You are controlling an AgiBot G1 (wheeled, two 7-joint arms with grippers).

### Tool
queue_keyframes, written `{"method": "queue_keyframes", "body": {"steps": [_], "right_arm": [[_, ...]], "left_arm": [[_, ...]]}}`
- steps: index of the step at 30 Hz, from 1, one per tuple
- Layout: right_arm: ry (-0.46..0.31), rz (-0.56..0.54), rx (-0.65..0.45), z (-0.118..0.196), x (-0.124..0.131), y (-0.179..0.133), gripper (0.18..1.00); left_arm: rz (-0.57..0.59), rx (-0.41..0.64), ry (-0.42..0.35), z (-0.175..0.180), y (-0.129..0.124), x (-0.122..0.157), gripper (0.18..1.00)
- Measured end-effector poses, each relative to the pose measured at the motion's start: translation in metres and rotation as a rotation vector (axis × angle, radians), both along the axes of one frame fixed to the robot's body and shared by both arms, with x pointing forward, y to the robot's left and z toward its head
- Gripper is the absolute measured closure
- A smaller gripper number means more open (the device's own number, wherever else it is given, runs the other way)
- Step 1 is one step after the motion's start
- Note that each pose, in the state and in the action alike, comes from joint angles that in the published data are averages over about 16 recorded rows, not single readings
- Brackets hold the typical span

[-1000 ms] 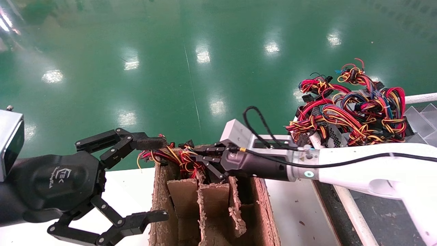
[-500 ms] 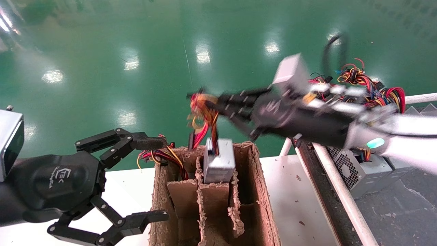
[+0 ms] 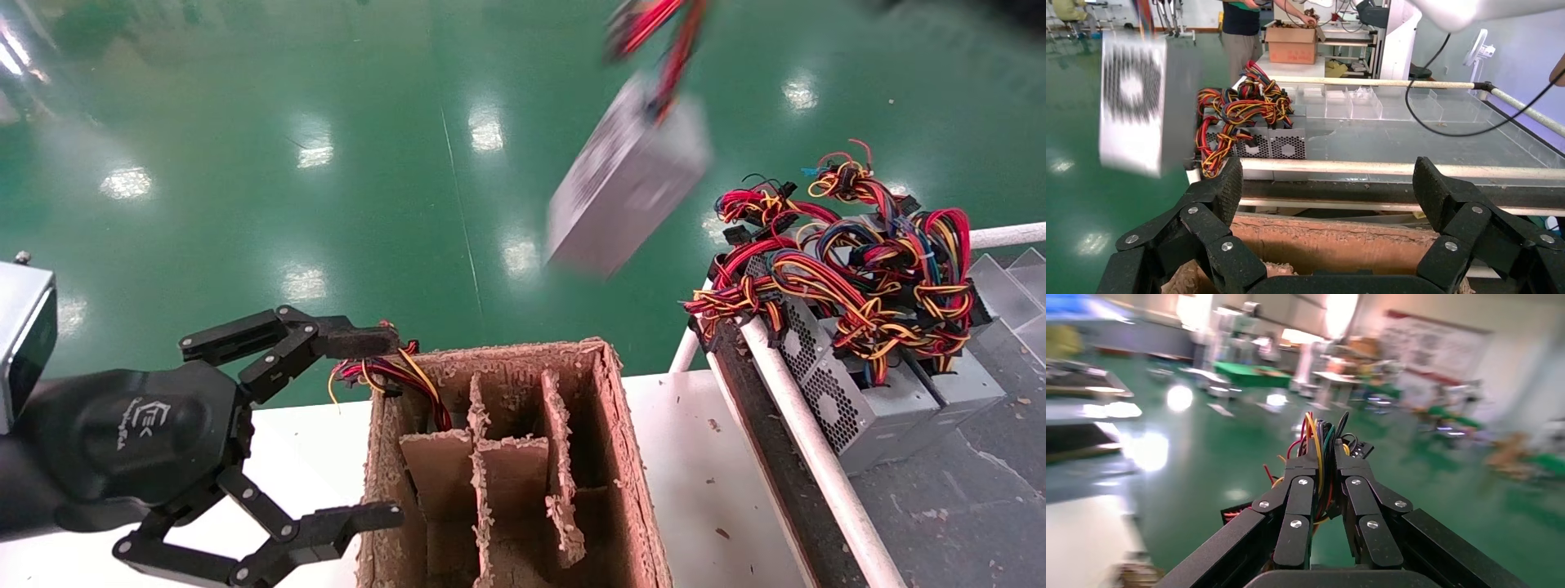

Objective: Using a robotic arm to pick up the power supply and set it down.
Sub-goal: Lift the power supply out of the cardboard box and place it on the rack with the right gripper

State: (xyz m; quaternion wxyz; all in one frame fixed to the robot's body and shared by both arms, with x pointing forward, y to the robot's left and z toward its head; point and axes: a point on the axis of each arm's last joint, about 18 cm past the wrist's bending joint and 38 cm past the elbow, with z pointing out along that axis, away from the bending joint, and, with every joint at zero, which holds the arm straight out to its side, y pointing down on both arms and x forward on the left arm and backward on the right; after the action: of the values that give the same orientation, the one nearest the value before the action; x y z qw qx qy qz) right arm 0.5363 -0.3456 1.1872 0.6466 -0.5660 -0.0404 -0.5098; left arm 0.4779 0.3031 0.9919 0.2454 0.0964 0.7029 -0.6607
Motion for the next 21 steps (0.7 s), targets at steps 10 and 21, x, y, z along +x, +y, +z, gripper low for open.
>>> {"method": "queue_keyframes", "body": {"steps": [10, 21], "right_arm": [[-0.122, -0.339, 0.072, 0.049, -0.053, -0.097, 0.946], [-0.075, -0.650, 0.071, 0.029, -0.108, -0.188, 0.946]], "left_arm": [[0.000, 0.000, 0.000, 0.000, 0.000, 0.000, 0.184], [0.000, 0.000, 0.000, 0.000, 0.000, 0.000, 0.184]]}}
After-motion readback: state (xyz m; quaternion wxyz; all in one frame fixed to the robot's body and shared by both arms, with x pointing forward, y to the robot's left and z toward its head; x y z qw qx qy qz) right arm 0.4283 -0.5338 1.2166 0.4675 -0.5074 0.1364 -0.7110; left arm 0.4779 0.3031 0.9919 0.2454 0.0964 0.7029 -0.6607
